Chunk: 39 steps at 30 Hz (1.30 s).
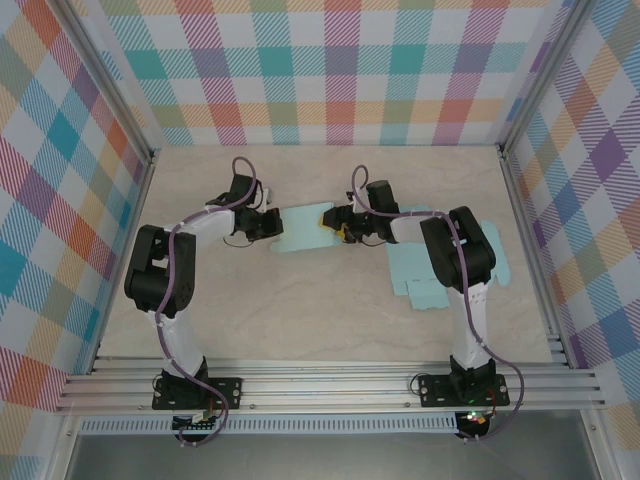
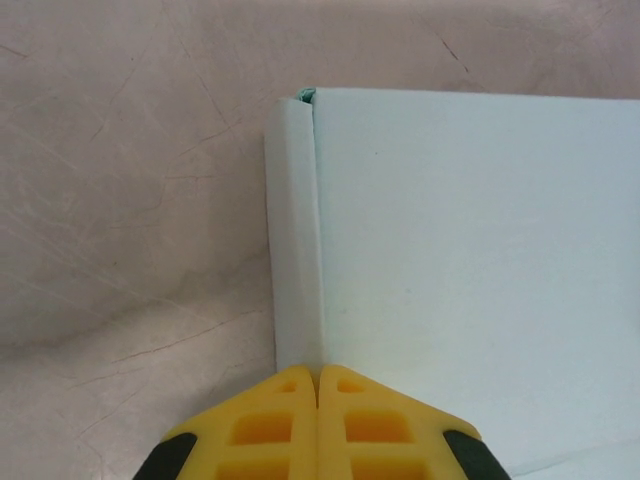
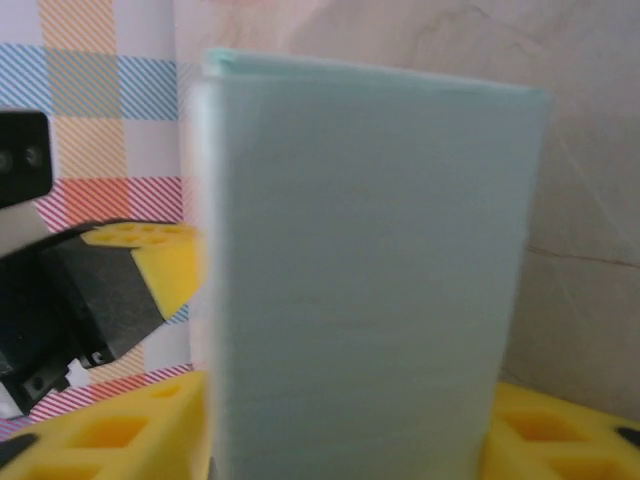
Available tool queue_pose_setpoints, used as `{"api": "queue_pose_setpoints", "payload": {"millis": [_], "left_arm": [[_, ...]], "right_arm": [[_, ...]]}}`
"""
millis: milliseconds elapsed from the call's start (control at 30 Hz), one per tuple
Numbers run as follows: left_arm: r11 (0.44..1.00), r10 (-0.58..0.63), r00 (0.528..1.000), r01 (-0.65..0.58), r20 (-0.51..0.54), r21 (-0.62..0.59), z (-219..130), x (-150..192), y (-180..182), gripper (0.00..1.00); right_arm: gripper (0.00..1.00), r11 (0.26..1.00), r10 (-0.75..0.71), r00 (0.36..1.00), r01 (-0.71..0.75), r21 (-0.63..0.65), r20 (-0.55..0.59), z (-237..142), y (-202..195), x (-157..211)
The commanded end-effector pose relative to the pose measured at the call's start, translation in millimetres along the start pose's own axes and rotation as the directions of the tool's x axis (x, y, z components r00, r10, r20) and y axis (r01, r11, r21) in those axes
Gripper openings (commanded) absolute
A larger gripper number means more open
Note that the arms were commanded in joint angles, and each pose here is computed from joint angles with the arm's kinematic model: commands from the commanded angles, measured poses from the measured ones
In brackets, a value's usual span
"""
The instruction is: Fold the paper box
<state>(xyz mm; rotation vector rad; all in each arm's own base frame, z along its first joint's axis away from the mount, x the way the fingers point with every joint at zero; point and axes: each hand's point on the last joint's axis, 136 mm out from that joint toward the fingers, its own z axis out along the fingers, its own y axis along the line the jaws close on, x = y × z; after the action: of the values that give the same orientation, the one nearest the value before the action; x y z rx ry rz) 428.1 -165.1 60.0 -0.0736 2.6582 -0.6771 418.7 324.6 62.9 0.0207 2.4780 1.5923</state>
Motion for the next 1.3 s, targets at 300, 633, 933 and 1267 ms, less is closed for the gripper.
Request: {"api": "queue_pose_setpoints", "payload": {"millis": [300,633,933,1267], "left_arm": [[0.996,0.023,0.987,-0.036,0.157,0.081,-67.7,-13.8,-29.6,0.76],[0.885,0.38,0.727,-0.466,0.572,0.003,-139.6,22.1,-84.2,0.94],[0.491,0.758,0.299,-0.847,0.579,-0.206,-152.4,113.7,-137.3,1.0],[0.193,0.963,0.092,-0.89,0.252,-0.413,-110.1,122.0,-138.2,1.0]], "right_arm": [[0.26,0.988,0.121,0.992,-0.119,-0.101,0.016,-20.0,23.1,9.2],[0.25,0.911,0.403,0.913,-0.407,-0.066,-0.058,-63.1,10.0,41.6],[0.26,0.852,0.512,0.847,-0.522,-0.042,-0.141,-90.1,16.5,74.4],[0.27,0.821,0.567,0.803,-0.568,0.05,-0.185,-105.3,22.6,107.7]]}}
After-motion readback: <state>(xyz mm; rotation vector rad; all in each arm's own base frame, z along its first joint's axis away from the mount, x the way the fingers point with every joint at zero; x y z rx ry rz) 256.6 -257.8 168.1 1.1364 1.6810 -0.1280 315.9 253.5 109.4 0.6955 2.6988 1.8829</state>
